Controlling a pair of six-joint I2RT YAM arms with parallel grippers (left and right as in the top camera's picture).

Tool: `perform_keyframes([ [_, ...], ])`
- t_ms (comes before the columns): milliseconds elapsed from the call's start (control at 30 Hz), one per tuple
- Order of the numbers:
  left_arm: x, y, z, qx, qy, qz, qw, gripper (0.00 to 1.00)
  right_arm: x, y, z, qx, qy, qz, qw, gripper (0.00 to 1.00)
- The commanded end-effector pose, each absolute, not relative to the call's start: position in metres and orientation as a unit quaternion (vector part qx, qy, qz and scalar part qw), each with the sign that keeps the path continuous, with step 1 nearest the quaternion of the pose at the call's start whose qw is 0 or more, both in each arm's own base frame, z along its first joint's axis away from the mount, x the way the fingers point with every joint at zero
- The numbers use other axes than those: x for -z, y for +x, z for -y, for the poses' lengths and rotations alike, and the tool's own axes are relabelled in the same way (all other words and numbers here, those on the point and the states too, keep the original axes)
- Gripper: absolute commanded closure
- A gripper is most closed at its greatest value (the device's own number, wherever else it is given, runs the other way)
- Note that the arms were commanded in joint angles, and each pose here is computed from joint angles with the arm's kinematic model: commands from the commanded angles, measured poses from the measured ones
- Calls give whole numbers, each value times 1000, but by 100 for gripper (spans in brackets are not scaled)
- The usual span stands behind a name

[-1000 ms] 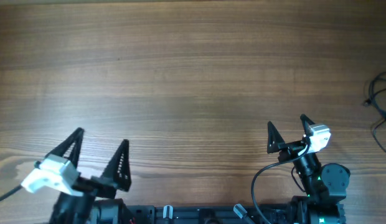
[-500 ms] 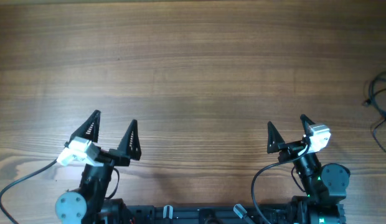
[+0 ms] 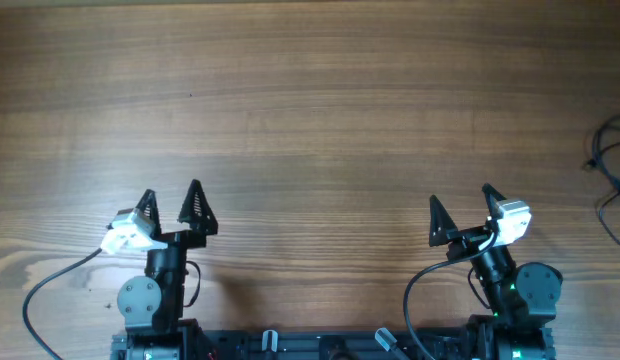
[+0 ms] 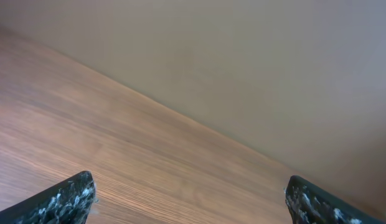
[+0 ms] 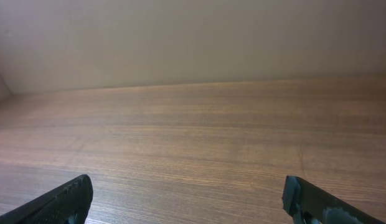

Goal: Untangle cables

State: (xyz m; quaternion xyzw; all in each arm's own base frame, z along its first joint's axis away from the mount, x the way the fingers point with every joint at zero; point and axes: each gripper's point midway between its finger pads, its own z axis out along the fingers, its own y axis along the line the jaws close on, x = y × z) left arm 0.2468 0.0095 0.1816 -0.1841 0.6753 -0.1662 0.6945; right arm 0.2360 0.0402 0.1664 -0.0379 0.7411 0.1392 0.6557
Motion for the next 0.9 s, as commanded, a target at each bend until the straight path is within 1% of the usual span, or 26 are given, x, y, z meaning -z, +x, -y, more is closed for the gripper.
perform_keyframes([
  [0, -160, 245, -23, 130, -216, -696, 672, 0, -171, 236, -40, -130, -45, -735, 664, 0],
  [100, -157, 246, -14, 122, -169, -713, 669, 0, -171, 236, -40, -130, -45, -735, 664, 0],
  [700, -157, 246, -11, 127, -165, -715, 668, 0, -170, 236, -40, -130, -45, -736, 663, 0],
  [767, -157, 246, -11, 127, -164, -715, 668, 0, -169, 237, -33, -87, -61, -737, 667, 0],
  [867, -157, 246, -11, 127, -164, -715, 668, 0, -161, 239, -33, -18, -139, -738, 661, 0],
])
